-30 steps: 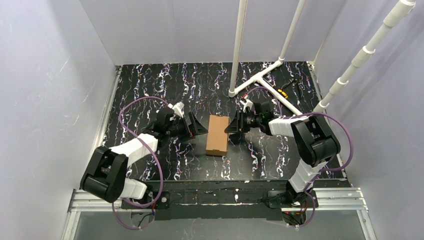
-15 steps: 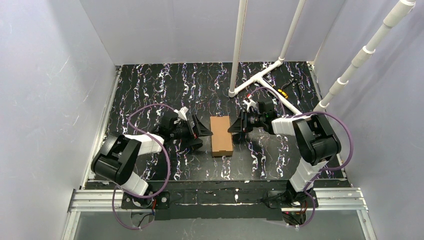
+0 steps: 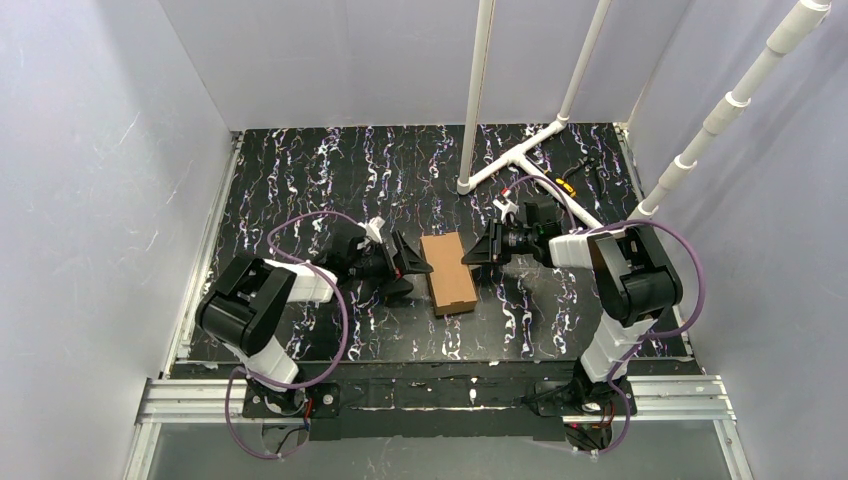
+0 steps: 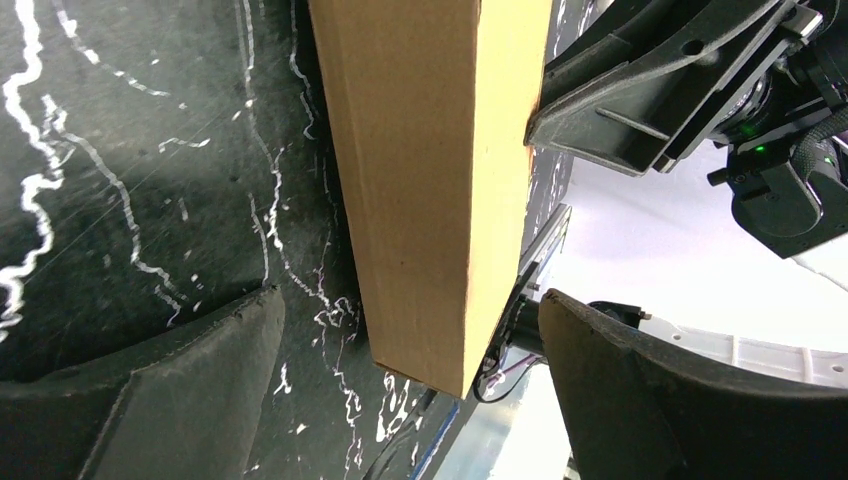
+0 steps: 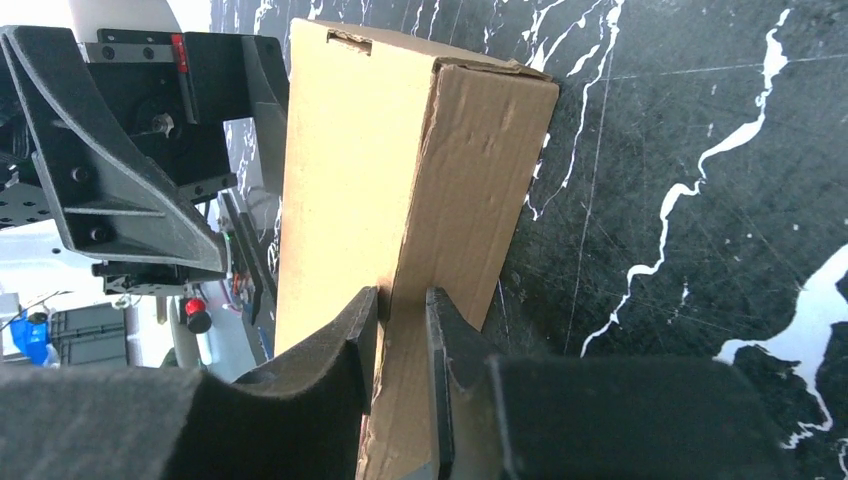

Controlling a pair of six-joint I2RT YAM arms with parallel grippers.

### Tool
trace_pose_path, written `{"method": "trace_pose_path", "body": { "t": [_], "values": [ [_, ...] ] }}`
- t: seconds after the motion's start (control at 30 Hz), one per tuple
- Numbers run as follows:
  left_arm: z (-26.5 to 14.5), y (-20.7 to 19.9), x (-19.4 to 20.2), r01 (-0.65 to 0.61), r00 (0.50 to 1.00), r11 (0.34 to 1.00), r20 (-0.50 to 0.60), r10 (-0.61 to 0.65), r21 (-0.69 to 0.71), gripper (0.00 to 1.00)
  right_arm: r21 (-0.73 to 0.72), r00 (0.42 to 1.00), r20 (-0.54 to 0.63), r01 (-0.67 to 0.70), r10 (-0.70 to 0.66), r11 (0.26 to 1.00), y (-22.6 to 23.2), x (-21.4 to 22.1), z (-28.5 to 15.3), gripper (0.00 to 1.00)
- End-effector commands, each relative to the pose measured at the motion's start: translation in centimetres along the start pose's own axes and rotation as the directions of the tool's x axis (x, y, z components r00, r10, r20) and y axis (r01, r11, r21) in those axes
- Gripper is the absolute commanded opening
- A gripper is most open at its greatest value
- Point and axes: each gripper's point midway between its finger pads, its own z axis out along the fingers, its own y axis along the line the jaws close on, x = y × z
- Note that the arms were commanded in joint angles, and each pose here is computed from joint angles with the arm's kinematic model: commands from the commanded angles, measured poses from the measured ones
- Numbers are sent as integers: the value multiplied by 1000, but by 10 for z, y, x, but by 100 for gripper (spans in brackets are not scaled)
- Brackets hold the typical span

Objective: Fold the paper box

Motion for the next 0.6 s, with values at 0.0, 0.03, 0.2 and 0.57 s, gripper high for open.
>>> {"method": "trace_pose_path", "body": {
  "t": [0.0, 0.03, 0.2, 0.57],
  "values": [
    [10, -11, -2, -23, 1000, 1000, -3, 23, 15, 98, 89, 998, -19, -61, 62, 994, -35, 19, -2, 29],
    [12, -11, -2, -21, 1000, 1000, -6, 21, 15, 98, 87, 998, -19, -64, 66, 994, -35, 19, -3, 29],
    [18, -8, 2, 0, 1000, 1000, -4, 0, -1, 98, 85, 997, -11, -76, 77, 993, -37, 17, -4, 29],
    [33, -10, 2, 45, 998, 999, 35, -46, 19, 98, 74, 995, -9, -102, 103, 992, -39, 16, -5, 29]
  ]
}}
